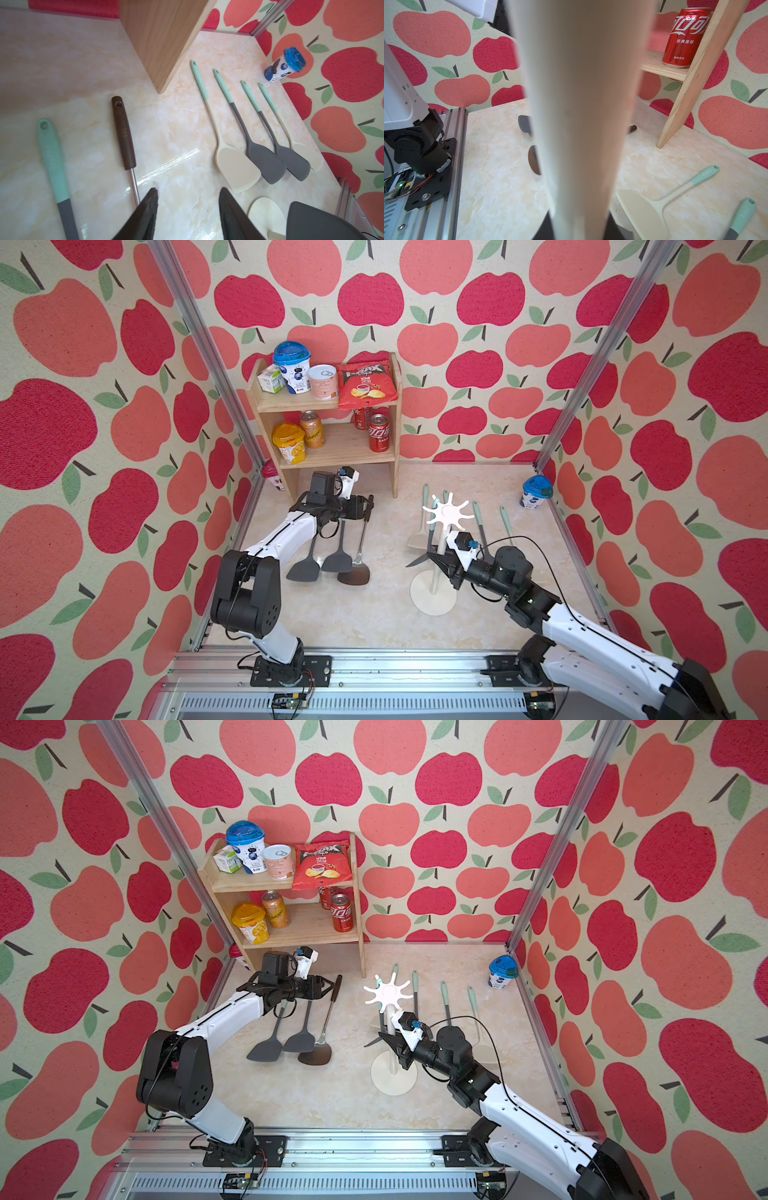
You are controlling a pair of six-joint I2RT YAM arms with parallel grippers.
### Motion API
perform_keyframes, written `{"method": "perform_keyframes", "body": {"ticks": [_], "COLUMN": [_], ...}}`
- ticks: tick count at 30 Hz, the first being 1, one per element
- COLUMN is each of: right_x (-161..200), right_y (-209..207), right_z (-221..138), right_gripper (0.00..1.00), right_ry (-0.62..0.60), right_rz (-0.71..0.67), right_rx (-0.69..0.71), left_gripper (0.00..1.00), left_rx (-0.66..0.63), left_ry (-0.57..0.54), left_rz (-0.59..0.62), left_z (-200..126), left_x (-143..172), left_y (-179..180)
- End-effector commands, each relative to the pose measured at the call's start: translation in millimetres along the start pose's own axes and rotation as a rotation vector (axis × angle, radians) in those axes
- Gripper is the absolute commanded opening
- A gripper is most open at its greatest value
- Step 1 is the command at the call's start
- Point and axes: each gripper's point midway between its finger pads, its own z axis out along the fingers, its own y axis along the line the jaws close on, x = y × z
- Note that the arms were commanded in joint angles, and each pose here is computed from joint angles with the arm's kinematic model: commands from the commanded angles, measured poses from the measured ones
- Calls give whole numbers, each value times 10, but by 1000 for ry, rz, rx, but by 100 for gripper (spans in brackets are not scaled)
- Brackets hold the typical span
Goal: Take the spatula off the kitchen utensil rack
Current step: Place the spatula at the center of the board, then take off the spatula from the rack.
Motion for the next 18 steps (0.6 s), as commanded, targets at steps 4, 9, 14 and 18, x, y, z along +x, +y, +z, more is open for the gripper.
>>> {"method": "perform_keyframes", "body": {"ticks": [4,9,14,18], "right_x": [428,431,430,402], "right_y": [46,46,50,63], "right_z": [-18,-26,-35,-57], "right_gripper": [0,0,0,0], "right_ry": [141,136,132,115], "right_rz": [29,24,18,10], "right_rx": [-21,-19,-21,-24], "left_gripper": [59,65,68,70], "left_rx": [296,425,506,583], "left_ry": [-248,-275,-312,-337], "left_rz": [281,376,486,557], "left_z": [-504,-749,-974,-1169], "left_x": [-246,-269,-252,-191], "left_y": [-801,-1203,-1565,-1776]}}
